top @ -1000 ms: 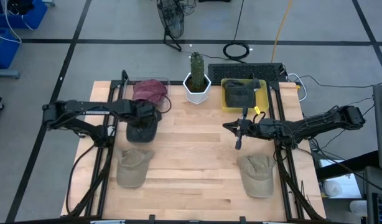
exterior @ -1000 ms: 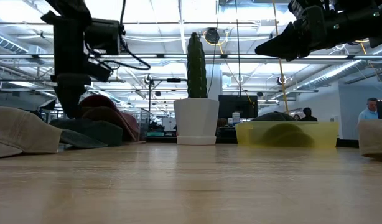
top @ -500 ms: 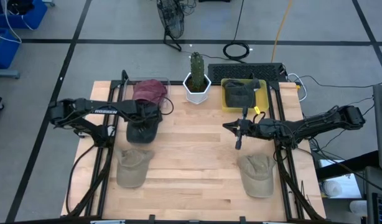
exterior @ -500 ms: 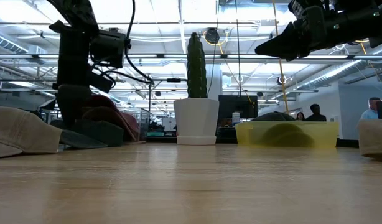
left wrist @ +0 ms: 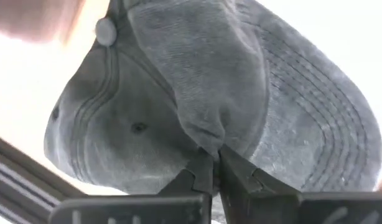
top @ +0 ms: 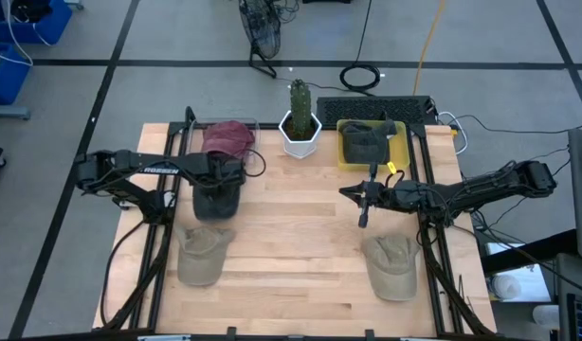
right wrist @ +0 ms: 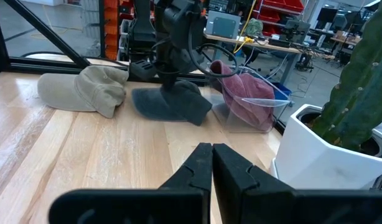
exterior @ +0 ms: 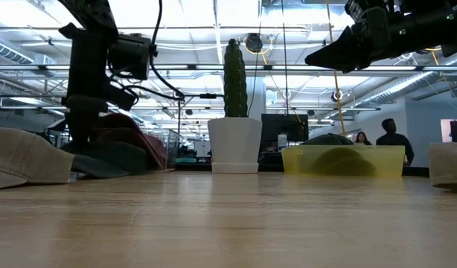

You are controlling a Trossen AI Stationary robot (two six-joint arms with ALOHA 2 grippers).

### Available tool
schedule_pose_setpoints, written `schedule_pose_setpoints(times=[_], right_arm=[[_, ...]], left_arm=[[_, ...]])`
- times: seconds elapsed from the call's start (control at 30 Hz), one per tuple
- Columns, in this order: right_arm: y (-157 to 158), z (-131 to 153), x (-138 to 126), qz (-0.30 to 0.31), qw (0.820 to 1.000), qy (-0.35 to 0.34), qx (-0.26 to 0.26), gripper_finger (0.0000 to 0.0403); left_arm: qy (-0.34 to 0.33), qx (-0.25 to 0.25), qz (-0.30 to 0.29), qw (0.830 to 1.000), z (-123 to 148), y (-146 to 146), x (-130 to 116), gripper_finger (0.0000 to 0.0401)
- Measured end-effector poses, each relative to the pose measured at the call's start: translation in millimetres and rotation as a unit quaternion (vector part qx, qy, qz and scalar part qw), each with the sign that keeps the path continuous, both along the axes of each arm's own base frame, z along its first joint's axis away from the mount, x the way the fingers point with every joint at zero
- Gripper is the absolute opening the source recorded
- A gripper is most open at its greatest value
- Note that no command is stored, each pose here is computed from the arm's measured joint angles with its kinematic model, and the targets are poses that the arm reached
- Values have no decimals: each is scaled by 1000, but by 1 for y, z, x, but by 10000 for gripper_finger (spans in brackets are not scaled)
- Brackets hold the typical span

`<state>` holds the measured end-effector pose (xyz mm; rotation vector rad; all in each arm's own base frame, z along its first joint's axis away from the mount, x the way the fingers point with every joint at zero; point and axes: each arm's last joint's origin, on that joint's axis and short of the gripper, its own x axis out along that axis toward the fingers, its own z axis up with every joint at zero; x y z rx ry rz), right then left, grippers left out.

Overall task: Pick & Place hat
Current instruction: Put the black cap into the yellow bin

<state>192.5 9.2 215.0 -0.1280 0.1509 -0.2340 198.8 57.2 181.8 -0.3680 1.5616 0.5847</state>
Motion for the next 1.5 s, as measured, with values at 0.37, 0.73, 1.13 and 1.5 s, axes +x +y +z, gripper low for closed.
schedule_pose_setpoints(times=[0.37,0.73,1.13,1.5], right_arm=[[0,0,0,0,1000,0,-2,4],[0,1,0,1,1000,0,-11,4],[5,25,-20,22,997,-67,-25,4],[10,32,-32,42,995,-74,-52,4]], left_arm=[[-77,4,-12,997,39,-3,26,15],[-259,7,-40,965,87,-20,68,15],[-300,2,-69,952,74,-31,128,12],[-355,7,-107,929,70,-26,212,9]])
